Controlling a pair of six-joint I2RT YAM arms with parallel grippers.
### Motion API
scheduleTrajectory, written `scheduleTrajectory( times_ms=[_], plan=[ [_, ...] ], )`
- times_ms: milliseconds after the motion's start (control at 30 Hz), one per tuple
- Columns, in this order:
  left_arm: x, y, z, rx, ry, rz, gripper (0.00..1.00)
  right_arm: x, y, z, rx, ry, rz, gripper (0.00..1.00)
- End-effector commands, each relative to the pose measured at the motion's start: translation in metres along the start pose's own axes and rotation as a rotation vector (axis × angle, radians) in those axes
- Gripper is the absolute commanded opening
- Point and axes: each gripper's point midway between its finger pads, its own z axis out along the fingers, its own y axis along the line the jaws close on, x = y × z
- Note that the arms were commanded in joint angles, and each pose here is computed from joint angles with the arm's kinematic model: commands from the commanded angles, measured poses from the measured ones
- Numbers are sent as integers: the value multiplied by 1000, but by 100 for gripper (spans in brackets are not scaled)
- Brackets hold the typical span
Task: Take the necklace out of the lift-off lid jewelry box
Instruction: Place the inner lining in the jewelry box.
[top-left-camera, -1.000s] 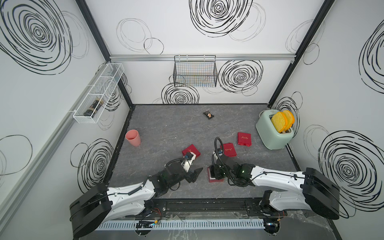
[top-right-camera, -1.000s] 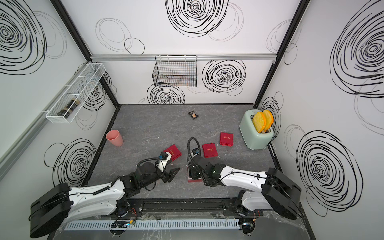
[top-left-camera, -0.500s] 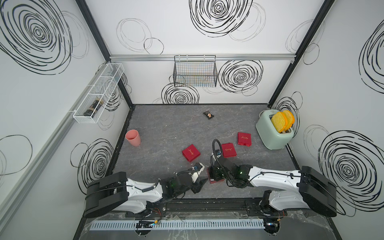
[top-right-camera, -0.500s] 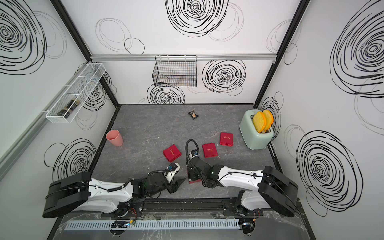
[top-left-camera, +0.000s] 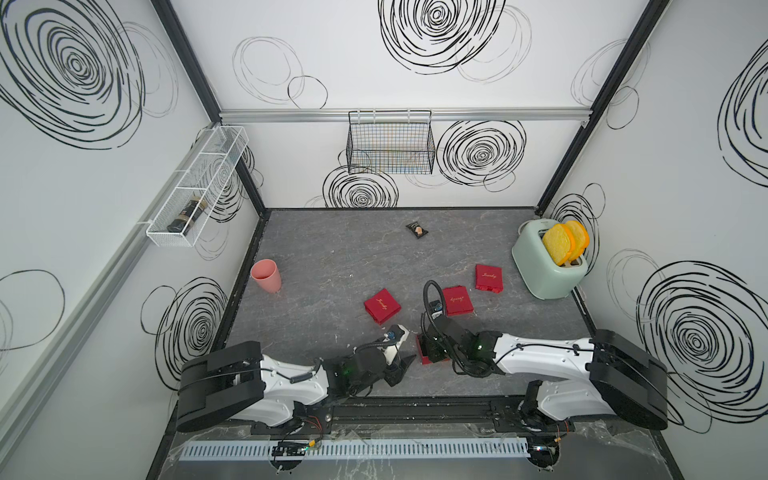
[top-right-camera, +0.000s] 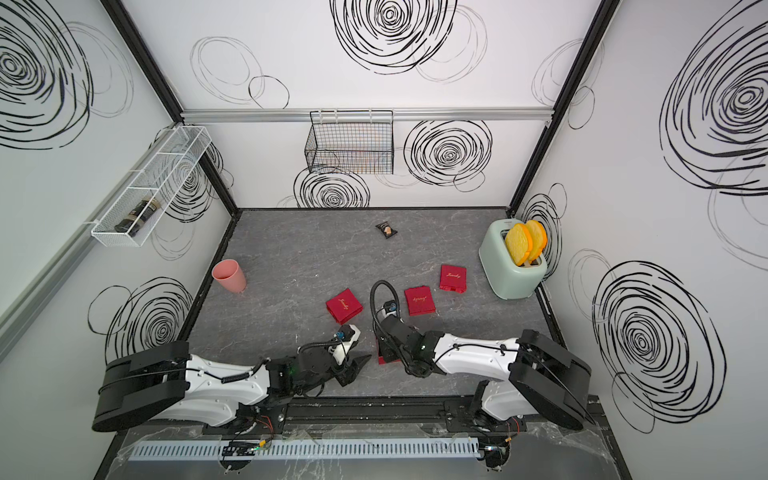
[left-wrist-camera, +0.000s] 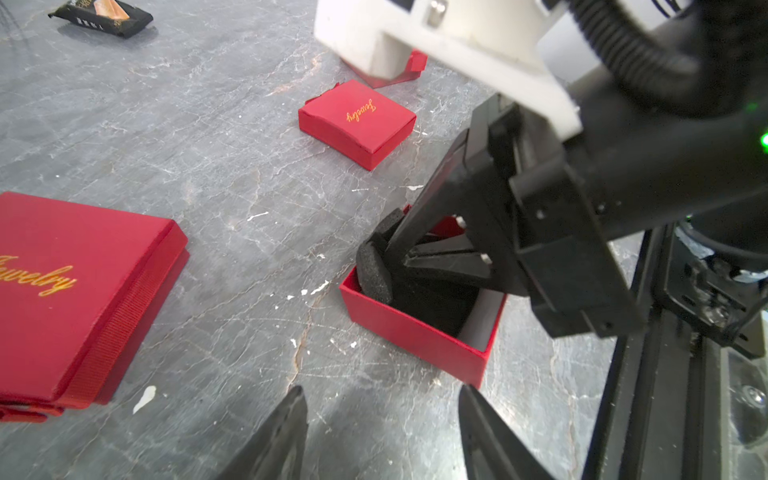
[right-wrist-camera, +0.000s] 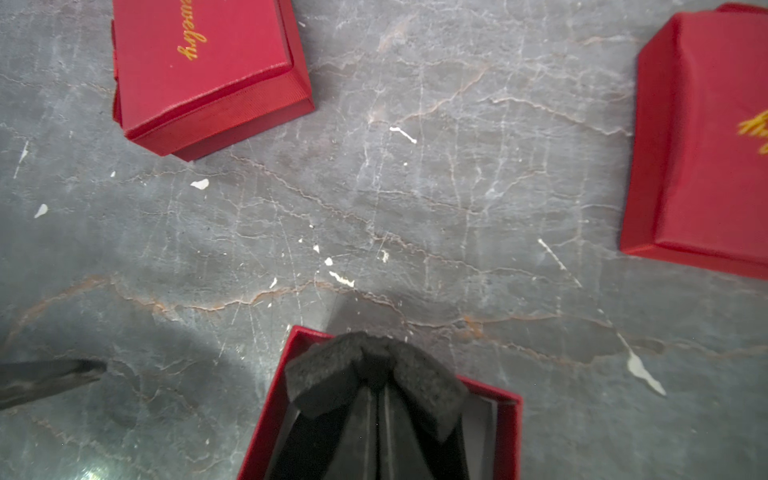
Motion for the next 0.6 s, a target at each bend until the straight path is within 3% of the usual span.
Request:
scheduleTrajectory(
  times_ms=[0, 300, 567],
  plan=[
    [-5, 0, -1, -1, -38, -31, 60, 24, -14, 4, 58, 78, -24, 11],
    [-2, 4, -3, -17, -37, -28, 60, 11, -3, -14, 5, 48, -15, 34],
    [2, 7, -2, -28, -27, -30, 60, -2, 3, -32, -34, 13, -6, 36]
  ],
)
